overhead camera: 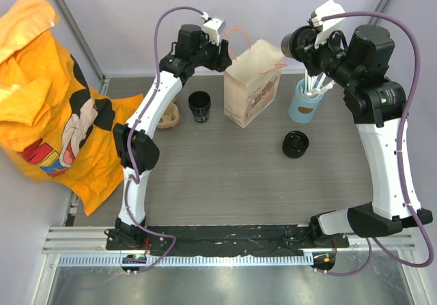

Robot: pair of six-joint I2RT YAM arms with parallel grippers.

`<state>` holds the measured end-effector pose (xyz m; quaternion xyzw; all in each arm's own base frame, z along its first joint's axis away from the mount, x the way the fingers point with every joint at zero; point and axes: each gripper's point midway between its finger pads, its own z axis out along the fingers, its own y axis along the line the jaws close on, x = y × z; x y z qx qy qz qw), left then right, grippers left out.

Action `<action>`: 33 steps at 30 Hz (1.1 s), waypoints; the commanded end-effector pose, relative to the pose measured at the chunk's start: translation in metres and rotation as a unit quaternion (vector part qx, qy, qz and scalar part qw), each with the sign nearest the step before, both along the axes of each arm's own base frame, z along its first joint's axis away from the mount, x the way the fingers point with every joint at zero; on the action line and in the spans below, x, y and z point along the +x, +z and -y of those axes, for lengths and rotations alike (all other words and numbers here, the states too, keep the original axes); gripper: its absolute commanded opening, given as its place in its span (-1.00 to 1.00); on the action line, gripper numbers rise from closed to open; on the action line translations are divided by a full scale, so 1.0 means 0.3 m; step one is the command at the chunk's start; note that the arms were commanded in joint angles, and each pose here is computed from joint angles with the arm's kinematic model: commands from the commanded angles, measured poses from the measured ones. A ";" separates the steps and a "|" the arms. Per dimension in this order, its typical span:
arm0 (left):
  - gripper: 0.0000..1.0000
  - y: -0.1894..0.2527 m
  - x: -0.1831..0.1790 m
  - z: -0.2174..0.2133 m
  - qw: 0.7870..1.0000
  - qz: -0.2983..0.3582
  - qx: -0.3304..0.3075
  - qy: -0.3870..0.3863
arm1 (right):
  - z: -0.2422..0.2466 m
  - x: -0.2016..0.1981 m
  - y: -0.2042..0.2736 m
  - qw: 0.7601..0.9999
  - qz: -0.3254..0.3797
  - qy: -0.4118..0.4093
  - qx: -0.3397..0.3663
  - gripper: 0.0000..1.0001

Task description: Pack the takeout coffee

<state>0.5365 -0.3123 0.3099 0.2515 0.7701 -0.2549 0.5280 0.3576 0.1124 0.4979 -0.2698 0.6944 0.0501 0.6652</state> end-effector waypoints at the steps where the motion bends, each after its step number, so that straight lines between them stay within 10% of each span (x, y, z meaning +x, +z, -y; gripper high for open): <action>1: 0.07 0.236 -0.055 0.005 0.995 0.073 -0.044 -0.043 | 0.007 -0.037 0.080 0.999 0.039 0.002 0.010 -0.98; 27: -0.08 0.009 0.030 0.032 0.998 0.033 -0.002 -0.049 | -0.013 -0.084 0.083 0.999 0.029 0.028 0.014 -0.98; 33: -0.56 0.004 0.041 0.038 0.998 0.037 -0.003 -0.047 | -0.021 -0.084 0.080 0.999 0.025 0.034 0.014 -0.98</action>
